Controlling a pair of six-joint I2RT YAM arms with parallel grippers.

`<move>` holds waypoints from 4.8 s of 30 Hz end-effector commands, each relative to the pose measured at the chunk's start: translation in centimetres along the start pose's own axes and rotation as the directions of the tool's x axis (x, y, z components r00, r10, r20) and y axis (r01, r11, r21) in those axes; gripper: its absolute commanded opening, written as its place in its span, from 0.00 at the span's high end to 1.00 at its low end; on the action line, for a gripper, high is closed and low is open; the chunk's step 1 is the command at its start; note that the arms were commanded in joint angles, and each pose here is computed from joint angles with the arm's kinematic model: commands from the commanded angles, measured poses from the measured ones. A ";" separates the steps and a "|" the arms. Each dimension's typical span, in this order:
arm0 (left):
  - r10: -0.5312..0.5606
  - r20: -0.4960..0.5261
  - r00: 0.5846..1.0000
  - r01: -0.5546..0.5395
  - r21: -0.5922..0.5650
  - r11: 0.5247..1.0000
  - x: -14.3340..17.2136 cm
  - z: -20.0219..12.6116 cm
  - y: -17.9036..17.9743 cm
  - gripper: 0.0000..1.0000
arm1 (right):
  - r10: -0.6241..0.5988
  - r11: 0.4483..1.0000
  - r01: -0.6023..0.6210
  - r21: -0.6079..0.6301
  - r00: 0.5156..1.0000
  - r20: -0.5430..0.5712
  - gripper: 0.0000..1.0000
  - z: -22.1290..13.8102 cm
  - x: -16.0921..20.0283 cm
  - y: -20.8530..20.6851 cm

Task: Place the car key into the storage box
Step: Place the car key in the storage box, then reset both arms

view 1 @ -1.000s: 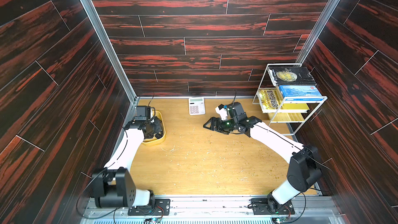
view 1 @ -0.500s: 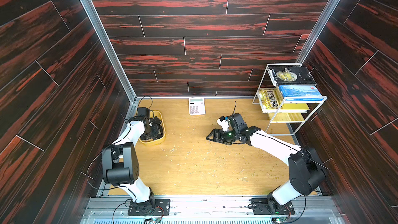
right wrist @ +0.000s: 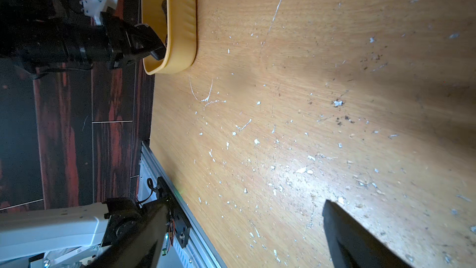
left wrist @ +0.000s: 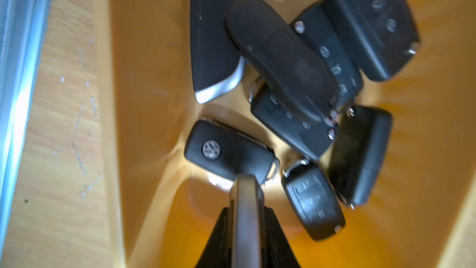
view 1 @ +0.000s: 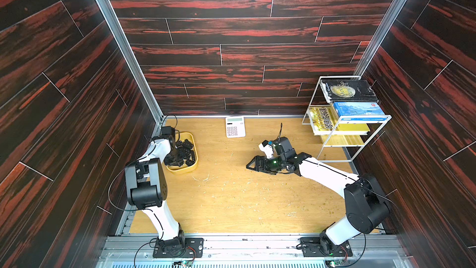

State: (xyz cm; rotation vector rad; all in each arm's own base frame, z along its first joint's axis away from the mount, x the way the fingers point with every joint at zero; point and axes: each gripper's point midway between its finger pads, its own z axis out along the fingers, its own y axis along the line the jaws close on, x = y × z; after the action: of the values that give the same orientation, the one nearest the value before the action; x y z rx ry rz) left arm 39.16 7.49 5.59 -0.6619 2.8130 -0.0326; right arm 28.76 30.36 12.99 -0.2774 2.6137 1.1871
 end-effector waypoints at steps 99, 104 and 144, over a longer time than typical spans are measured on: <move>-0.071 0.889 0.452 -0.276 0.215 0.937 0.9 -5.7 -1.5 0.00 | -0.822 0.466 -0.072 0.882 0.334 0.461 0.02 -22.0 -4.7 -11.4; -0.048 0.879 0.474 -0.297 0.210 0.932 0.5 -5.3 -2.0 0.00 | -0.818 0.460 -0.140 0.877 0.318 0.480 0.01 -21.3 -5.5 -15.3; 0.028 0.864 0.502 -0.302 0.145 0.942 -0.4 -4.6 -3.4 0.00 | -0.753 0.478 -0.273 0.835 0.363 0.550 0.01 -21.7 -6.7 -21.2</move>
State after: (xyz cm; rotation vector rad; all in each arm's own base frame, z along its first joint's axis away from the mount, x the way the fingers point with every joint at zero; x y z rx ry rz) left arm 39.72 4.34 9.56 -0.2094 1.8266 -0.0634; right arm 37.10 0.85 13.33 0.0947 1.6113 -0.2851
